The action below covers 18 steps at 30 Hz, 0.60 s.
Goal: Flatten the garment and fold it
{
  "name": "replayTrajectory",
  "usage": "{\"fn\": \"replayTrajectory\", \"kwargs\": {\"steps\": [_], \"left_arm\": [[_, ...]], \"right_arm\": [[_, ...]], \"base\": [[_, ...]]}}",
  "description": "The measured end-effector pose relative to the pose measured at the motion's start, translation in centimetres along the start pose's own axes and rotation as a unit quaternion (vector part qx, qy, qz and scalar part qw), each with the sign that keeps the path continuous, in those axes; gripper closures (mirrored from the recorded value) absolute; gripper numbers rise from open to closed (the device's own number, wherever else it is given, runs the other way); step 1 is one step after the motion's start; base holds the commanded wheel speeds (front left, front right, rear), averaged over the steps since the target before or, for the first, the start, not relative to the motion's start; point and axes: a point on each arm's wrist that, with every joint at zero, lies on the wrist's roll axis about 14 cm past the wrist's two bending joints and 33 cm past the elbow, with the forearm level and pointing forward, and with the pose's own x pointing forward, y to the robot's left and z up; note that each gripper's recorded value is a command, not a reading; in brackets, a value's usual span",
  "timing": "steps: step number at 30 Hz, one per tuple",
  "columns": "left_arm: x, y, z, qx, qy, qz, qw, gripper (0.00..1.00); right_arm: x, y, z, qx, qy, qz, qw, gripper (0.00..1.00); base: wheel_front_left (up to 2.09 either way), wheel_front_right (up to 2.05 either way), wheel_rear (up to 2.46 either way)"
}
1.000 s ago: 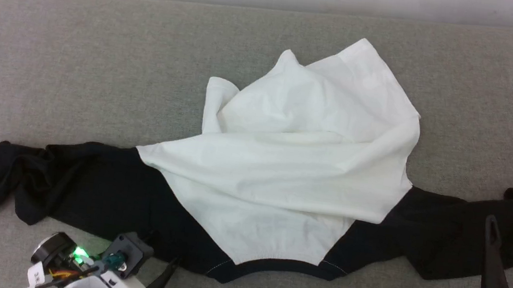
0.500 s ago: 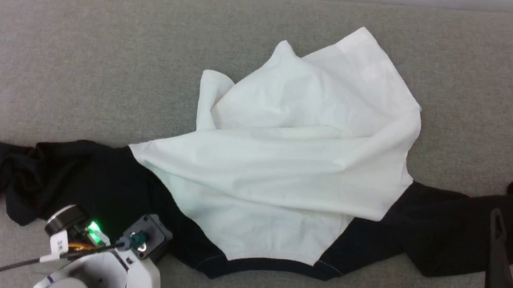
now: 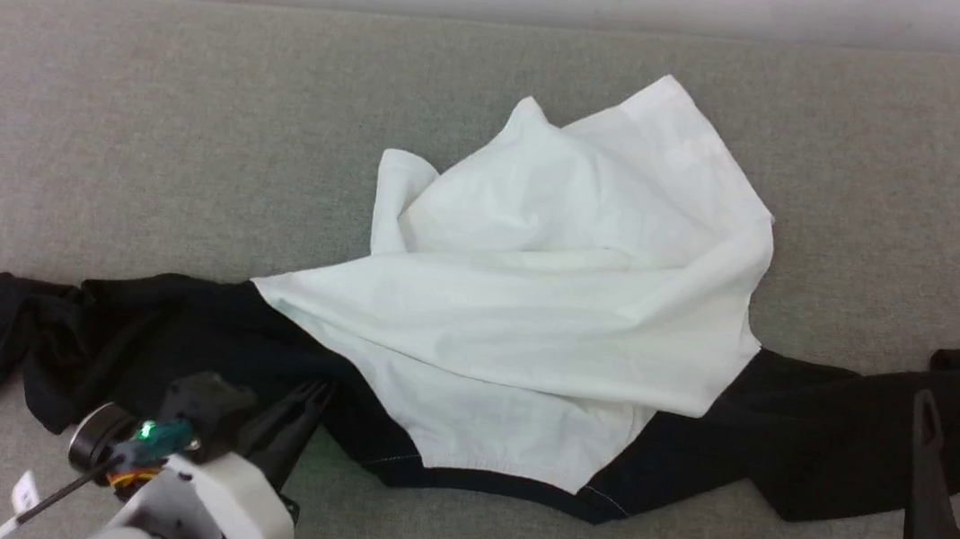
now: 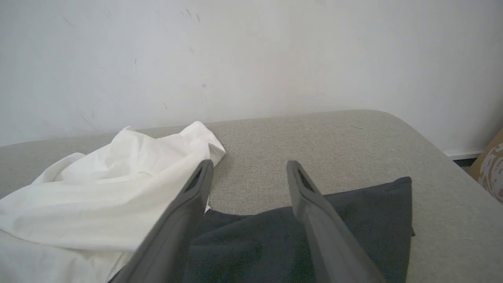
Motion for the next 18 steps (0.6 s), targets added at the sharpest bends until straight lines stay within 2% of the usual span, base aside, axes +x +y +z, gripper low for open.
{"fn": "replayTrajectory", "kwargs": {"steps": [6, 12, 18], "left_arm": [[-2.9, -0.1, 2.2, -0.033, -0.05, 0.039, 0.997, 1.0], [-5.5, -1.1, 2.0, -0.059, -0.057, 0.057, 0.995, 1.0], [-6.2, -1.3, 2.0, -0.064, -0.061, 0.063, 0.994, 1.0]], "right_arm": [[-1.1, 0.5, -0.3, 0.012, 0.01, 0.007, 1.0, 0.0], [-3.7, 2.1, -4.7, 0.029, 0.129, 0.029, 0.991, 0.0], [-5.0, 3.3, -6.8, 0.04, 0.2, 0.047, 0.978, 0.0]], "base": [[0.0, 0.0, 0.0], [0.0, 0.0, 0.0], [0.0, 0.0, 0.0]]}}
